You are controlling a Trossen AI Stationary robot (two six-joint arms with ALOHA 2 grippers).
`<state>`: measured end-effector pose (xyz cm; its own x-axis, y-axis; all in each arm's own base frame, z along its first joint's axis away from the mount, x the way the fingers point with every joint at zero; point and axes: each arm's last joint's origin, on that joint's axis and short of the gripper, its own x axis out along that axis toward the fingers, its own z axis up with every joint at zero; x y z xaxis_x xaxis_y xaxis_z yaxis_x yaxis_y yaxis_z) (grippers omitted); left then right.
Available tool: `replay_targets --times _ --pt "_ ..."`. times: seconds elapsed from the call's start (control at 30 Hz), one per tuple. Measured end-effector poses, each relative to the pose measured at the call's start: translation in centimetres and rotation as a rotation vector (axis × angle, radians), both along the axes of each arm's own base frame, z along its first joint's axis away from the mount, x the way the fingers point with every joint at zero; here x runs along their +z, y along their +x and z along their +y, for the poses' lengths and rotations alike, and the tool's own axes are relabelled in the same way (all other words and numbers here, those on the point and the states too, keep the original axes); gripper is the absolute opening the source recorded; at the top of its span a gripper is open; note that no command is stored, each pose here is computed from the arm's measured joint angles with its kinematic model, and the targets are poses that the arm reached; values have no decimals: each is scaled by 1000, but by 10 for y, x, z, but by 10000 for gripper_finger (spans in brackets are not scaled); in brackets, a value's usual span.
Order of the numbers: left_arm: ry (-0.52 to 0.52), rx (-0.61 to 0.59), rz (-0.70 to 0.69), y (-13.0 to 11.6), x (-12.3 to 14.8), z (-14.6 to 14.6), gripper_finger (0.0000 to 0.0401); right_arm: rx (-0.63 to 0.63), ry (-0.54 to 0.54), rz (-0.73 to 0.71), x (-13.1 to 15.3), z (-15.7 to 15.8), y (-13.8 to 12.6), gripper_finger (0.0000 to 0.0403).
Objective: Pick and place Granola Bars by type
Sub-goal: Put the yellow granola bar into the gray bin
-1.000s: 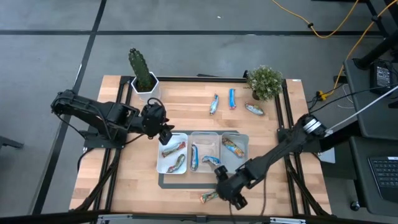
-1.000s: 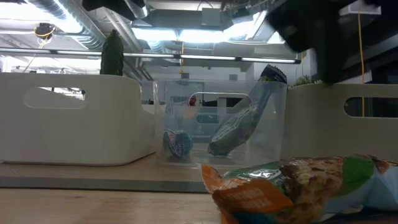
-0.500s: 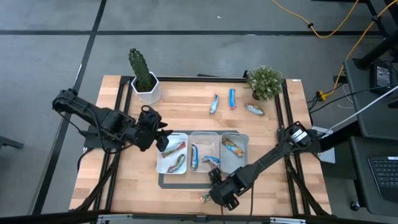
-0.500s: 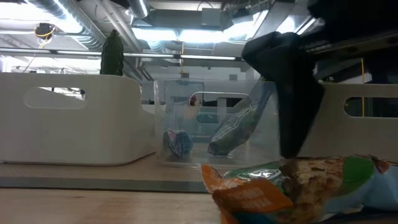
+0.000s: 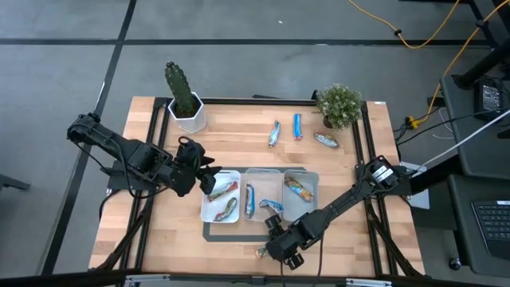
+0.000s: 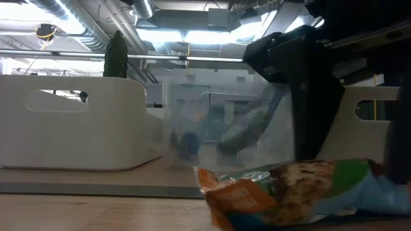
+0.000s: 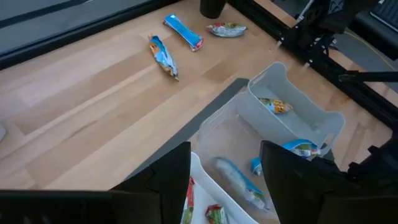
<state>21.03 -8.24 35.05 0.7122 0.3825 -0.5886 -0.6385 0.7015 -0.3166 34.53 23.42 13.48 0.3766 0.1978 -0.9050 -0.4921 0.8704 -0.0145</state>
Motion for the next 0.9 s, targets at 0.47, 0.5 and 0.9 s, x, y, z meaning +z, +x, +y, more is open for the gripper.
replay_targets --times 0.47,0.5,0.9 --pt "-1 19 -18 0 1 0 184 24 123 117 -5 6 -6 166" --pt "-1 19 -18 0 1 0 184 24 123 117 -5 6 -6 166" --pt "-9 24 -21 0 1 0 184 15 91 97 -4 7 -7 163"
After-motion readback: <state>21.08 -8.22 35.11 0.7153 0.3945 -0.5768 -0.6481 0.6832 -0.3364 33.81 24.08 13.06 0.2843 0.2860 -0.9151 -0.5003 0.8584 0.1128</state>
